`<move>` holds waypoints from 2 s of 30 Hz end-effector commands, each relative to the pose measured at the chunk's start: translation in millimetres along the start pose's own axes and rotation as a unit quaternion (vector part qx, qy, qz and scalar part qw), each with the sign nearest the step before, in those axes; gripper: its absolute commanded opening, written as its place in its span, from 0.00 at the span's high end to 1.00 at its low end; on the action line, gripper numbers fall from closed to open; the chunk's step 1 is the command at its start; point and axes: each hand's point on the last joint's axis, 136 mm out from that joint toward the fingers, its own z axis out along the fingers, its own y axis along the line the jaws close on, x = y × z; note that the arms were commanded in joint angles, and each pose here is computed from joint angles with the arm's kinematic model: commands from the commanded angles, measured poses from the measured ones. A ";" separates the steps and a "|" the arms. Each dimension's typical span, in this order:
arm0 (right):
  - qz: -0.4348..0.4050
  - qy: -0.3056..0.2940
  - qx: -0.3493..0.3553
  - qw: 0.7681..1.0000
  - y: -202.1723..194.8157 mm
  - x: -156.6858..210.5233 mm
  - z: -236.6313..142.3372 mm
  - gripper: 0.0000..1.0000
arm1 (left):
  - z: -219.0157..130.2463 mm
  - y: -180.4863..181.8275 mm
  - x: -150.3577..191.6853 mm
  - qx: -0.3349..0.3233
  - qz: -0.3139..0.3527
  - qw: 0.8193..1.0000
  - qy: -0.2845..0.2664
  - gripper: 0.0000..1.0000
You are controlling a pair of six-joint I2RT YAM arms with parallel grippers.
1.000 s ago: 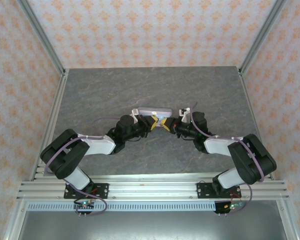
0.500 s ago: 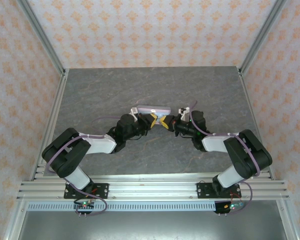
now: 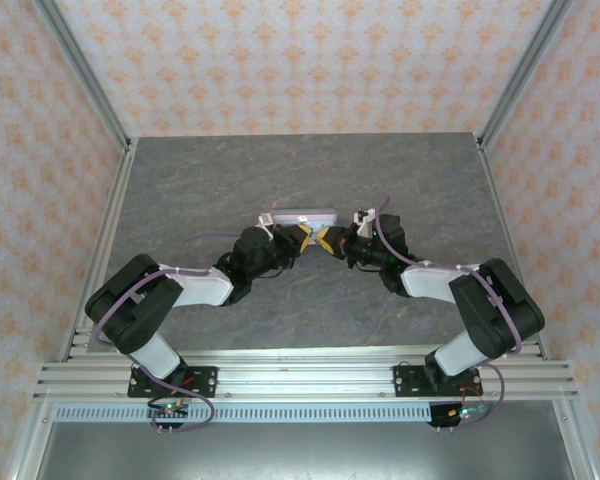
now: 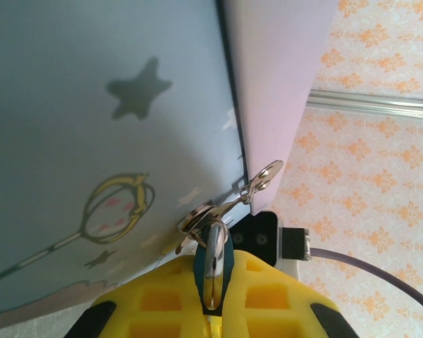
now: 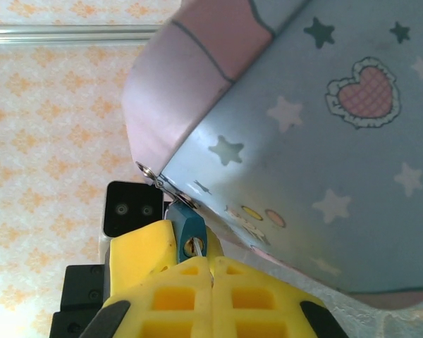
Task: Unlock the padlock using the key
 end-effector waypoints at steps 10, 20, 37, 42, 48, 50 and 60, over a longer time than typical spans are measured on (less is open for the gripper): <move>-0.065 -0.003 -0.013 0.998 38.4 -5.1 6.1 1.00 | 4.1 -9.7 38.4 0.013 0.014 0.997 0.073 1.00; -0.075 -0.015 -0.020 0.997 40.3 -12.3 9.1 1.00 | 7.5 -9.1 43.1 0.014 0.014 0.997 0.079 1.00; -0.117 0.031 0.009 0.993 27.2 -22.5 12.0 1.00 | 3.8 -8.4 43.8 0.014 0.014 0.997 0.079 1.00; -0.097 0.028 0.002 0.995 22.7 -23.2 13.9 1.00 | 3.6 -9.2 43.3 0.015 0.013 0.997 0.078 1.00; -0.023 0.009 -0.048 0.999 24.7 -22.0 10.0 1.00 | 4.5 -10.6 43.5 0.017 0.013 0.997 0.078 1.00; -0.001 0.002 -0.061 0.998 26.0 -20.3 7.9 1.00 | 5.2 -11.1 43.7 0.017 0.013 0.997 0.078 1.00; 0.071 -0.033 -0.080 0.994 23.8 -29.6 6.4 1.00 | 5.6 -9.4 43.7 0.016 0.011 0.997 0.077 1.00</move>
